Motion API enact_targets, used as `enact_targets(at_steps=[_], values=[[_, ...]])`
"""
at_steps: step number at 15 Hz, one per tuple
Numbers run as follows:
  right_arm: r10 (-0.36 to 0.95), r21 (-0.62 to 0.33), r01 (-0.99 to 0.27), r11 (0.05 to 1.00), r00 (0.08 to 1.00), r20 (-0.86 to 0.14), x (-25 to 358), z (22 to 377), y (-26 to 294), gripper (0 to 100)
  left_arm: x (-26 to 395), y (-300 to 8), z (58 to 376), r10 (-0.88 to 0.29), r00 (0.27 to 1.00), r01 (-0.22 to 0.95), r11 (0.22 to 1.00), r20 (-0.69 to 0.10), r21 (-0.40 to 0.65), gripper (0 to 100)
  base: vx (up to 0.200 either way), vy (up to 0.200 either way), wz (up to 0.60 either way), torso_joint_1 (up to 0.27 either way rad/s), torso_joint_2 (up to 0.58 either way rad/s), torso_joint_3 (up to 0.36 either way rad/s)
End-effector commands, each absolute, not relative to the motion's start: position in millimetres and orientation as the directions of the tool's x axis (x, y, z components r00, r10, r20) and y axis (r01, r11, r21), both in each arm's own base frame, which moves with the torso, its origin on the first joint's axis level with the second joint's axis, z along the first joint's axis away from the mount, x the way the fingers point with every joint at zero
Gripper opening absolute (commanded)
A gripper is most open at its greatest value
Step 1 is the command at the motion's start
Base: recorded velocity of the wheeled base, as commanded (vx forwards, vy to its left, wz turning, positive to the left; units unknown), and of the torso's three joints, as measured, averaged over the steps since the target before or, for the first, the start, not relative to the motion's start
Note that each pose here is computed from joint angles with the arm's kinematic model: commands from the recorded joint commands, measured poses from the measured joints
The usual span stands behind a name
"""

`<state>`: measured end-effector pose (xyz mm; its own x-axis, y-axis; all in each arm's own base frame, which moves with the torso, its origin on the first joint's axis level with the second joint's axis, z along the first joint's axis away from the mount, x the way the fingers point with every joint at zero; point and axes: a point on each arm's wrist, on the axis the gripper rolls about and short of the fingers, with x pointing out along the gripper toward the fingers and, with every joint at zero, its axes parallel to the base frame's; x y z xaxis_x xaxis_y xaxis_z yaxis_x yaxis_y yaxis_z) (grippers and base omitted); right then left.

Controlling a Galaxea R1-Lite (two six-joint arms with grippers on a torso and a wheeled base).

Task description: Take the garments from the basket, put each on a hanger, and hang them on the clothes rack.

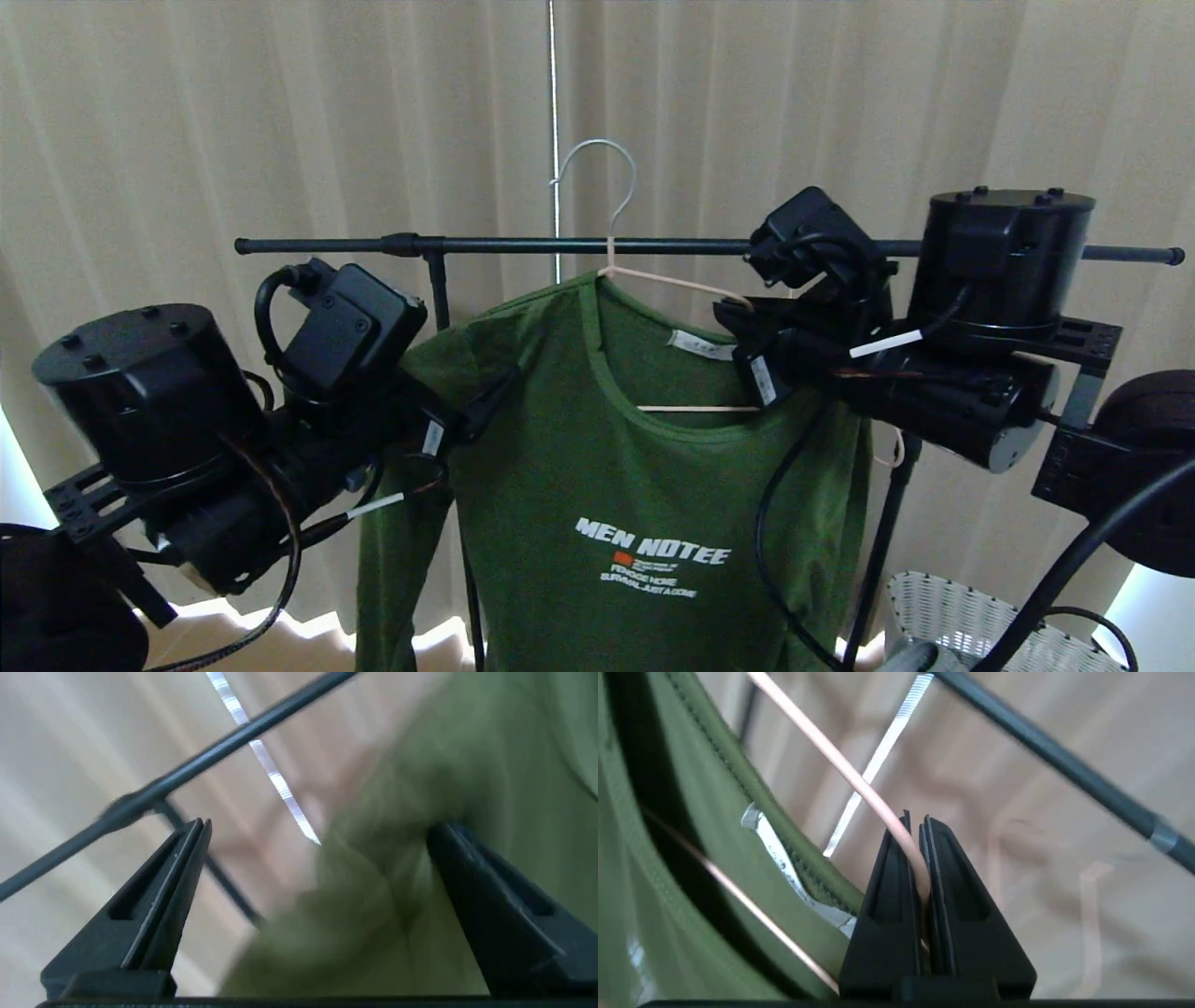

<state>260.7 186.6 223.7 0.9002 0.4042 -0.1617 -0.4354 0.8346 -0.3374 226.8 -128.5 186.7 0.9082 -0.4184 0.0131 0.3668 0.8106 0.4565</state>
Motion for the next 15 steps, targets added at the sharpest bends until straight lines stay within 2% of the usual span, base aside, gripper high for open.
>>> enact_targets(at_steps=[1,4,7,10,12,15], values=[[0.351,-0.333,-0.374,0.865,0.927,-0.130,255.9,230.0,160.3,0,211.0,-124.2,191.9,-0.466,0.884,0.402,0.796,0.034,0.453,100,0.000,0.000,0.00,0.000,0.00,0.000],[0.333,-0.325,-0.356,0.876,0.934,-0.127,242.1,230.9,144.1,0,200.5,-117.5,190.2,-0.474,0.880,0.414,0.798,0.031,0.439,100,0.000,0.000,0.00,0.000,0.00,0.000],[0.330,-0.315,-0.346,0.884,0.938,-0.106,221.4,235.9,127.9,0,187.1,-99.4,167.1,-0.438,0.897,0.428,0.830,-0.058,0.357,100,0.000,0.000,0.00,0.000,0.00,0.000],[0.340,-0.308,-0.345,0.887,0.938,-0.074,209.1,243.2,121.1,0,183.5,-81.8,139.5,-0.371,0.912,0.410,0.843,-0.175,0.349,100,0.000,0.000,0.00,0.000,0.00,0.000],[0.354,-0.306,-0.359,0.882,0.932,-0.072,204.0,242.7,118.4,0,184.8,-81.8,140.6,-0.384,0.907,0.420,0.843,-0.171,0.336,100,0.000,0.000,0.00,0.000,0.00,0.000],[0.420,-0.303,-0.416,0.857,0.906,-0.055,198.6,246.9,118.1,0,184.1,-84.4,141.8,-0.468,0.868,0.497,0.811,-0.166,0.308,100,0.000,0.000,0.00,0.000,0.00,0.000]])
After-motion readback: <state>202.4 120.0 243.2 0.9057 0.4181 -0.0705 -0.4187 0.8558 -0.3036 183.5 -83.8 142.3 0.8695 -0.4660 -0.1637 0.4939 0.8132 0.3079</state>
